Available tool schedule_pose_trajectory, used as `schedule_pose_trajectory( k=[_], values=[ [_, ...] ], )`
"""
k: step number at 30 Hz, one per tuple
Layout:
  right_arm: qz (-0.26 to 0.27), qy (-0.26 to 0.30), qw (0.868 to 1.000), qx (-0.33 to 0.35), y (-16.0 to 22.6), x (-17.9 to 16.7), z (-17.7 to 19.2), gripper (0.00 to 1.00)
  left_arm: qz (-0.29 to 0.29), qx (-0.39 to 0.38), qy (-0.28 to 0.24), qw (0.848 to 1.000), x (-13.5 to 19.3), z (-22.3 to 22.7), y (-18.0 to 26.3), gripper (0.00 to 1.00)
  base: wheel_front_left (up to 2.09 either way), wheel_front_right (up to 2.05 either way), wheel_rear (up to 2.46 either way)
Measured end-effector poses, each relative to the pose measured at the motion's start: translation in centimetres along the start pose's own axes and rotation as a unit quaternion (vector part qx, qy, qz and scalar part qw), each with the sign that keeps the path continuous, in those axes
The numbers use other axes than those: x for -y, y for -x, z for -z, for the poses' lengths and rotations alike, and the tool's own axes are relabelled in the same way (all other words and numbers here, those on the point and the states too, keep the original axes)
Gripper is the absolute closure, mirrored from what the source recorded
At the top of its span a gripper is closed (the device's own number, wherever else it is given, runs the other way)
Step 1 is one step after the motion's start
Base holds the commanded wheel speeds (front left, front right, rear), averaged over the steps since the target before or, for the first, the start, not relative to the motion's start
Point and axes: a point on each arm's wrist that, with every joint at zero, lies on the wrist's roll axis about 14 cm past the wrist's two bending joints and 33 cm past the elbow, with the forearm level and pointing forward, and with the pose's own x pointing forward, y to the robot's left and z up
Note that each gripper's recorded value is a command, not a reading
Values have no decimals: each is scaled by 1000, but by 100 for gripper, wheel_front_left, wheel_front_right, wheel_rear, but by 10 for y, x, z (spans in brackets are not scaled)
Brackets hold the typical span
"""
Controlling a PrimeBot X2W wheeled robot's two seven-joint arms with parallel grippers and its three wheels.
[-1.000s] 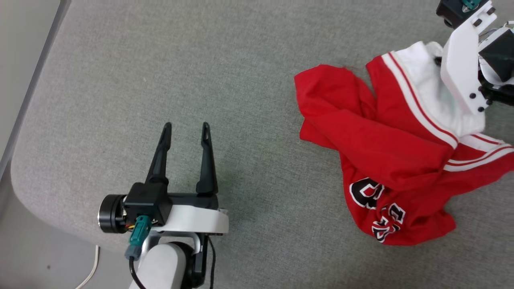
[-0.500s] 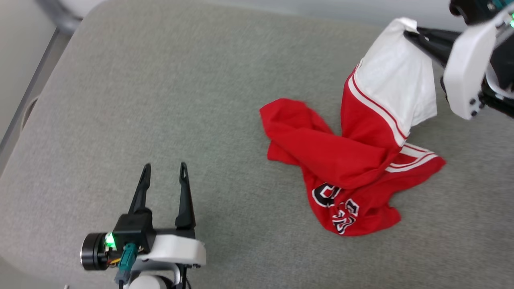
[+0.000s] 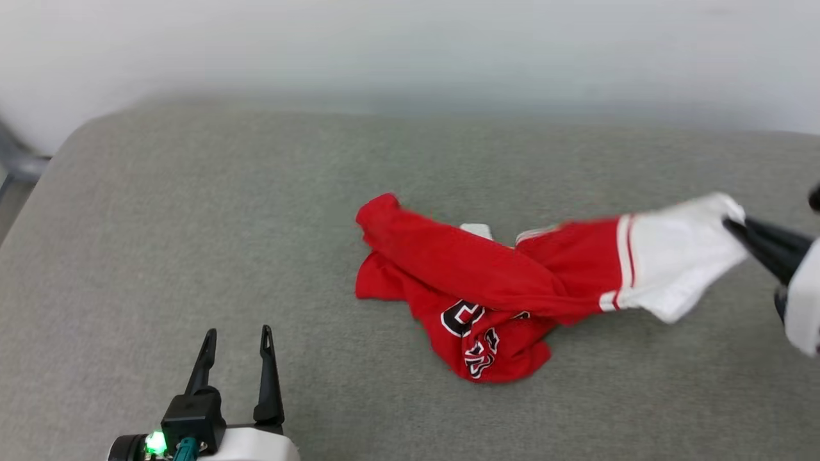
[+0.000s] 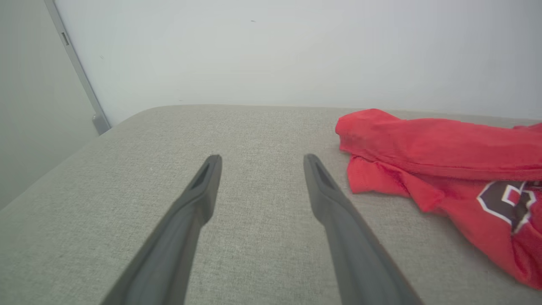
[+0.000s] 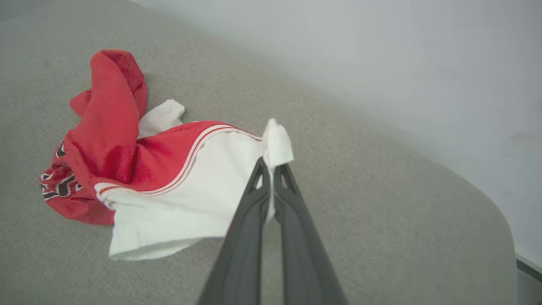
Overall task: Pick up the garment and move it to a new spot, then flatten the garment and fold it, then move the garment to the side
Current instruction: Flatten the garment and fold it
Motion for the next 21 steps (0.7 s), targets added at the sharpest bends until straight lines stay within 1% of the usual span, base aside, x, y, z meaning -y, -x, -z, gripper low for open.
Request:
schedule_pose_trajectory(
  k=[2,5,8,10,12,17,19,21],
  values=[
    [29,-19,999,-26,21,10,31,100,9,2,0,1000,5,-1,0,0,0,0,0],
    [63,-60,994,-67,49,15,79,100,22,7,1,1000,12,-4,0,0,0,0,0],
    [93,-104,985,-101,70,14,124,100,37,8,3,999,21,-4,-1,0,0,0,0],
    [110,-116,978,-134,83,13,154,100,42,7,3,999,23,-4,-2,0,0,0,0],
    [120,-146,970,-152,88,7,175,100,43,5,3,999,24,-2,-3,0,0,0,0],
    [137,-188,950,-209,100,-9,224,100,41,4,3,999,23,-1,-5,0,0,0,0],
    [140,-198,943,-227,103,-15,239,100,37,1,2,999,20,0,-4,0,0,0,0],
    [144,-204,940,-233,103,-17,246,100,33,-1,1,999,17,2,-3,0,0,0,0]
  ],
)
